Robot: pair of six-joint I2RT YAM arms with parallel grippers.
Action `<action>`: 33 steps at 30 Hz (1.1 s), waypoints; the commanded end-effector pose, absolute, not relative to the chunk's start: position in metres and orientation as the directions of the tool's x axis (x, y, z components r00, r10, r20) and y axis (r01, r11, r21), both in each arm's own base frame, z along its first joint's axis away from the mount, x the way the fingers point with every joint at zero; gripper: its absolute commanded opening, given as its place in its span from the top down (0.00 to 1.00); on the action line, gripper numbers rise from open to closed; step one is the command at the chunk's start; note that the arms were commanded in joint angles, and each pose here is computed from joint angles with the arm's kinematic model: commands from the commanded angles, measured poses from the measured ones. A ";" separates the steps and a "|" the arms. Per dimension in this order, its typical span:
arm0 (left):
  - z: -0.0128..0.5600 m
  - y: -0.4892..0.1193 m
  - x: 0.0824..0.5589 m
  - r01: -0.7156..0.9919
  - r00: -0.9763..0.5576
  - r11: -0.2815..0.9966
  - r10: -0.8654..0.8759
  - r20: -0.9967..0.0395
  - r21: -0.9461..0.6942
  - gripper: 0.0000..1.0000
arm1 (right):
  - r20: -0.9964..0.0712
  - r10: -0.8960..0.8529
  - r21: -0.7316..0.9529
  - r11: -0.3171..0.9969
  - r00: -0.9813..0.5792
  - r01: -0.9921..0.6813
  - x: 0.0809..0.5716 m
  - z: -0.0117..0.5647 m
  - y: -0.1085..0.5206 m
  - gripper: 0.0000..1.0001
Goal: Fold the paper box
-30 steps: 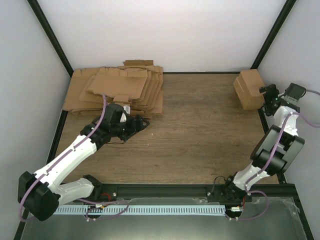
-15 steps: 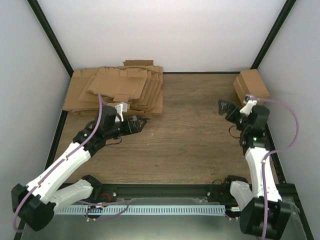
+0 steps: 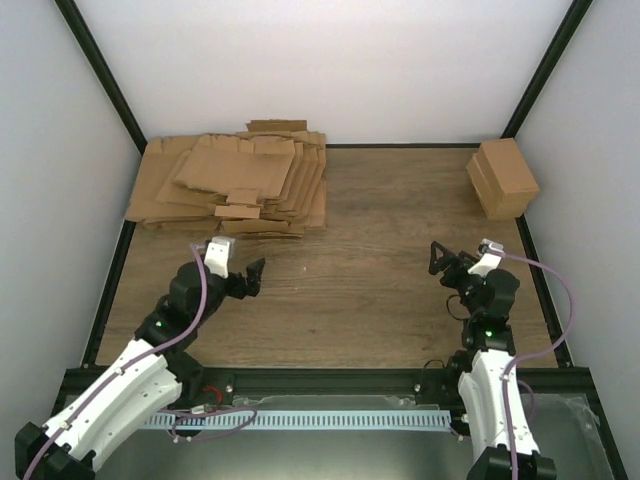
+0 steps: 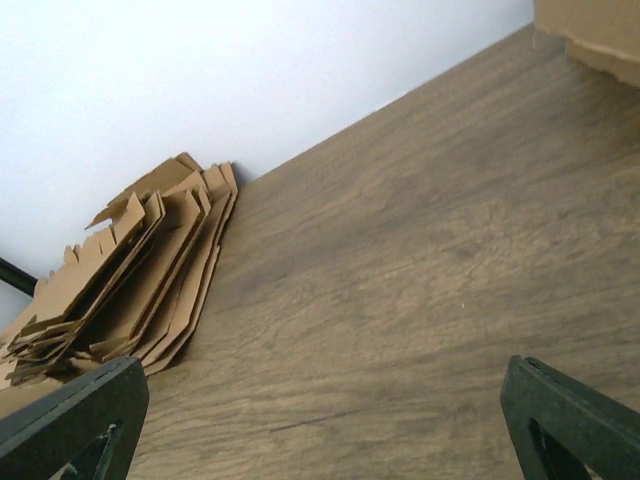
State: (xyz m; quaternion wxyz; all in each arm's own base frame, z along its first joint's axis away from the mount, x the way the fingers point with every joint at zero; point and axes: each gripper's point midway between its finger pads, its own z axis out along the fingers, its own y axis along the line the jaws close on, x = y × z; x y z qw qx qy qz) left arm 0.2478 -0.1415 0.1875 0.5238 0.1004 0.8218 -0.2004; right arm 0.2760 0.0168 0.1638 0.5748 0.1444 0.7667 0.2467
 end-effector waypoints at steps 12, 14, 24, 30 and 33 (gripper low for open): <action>0.213 -0.059 0.285 -0.041 -0.055 0.999 0.000 -0.998 0.002 0.00 | -0.969 0.247 0.248 0.960 -0.026 -0.128 0.305 0.195 0.000 0.00; 0.215 -0.054 0.296 -0.073 -0.056 0.997 0.013 -0.998 0.017 0.00 | -0.981 0.196 0.196 0.974 -0.008 -0.115 0.311 0.193 -0.004 0.00; 0.180 0.000 0.333 -0.165 -0.089 0.986 -0.037 -0.995 -0.022 0.00 | -0.986 0.168 0.165 0.978 0.006 -0.130 0.339 0.183 -0.005 0.00; 0.158 0.015 0.354 -0.182 -0.122 0.983 -0.004 -0.993 0.018 0.00 | -0.991 0.134 0.135 0.981 -0.014 -0.141 0.361 0.178 -0.004 0.00; 0.152 0.022 0.366 -0.196 -0.134 0.980 -0.001 -0.991 0.026 0.00 | -0.991 0.129 0.134 0.977 -0.042 -0.164 0.367 0.165 0.000 0.00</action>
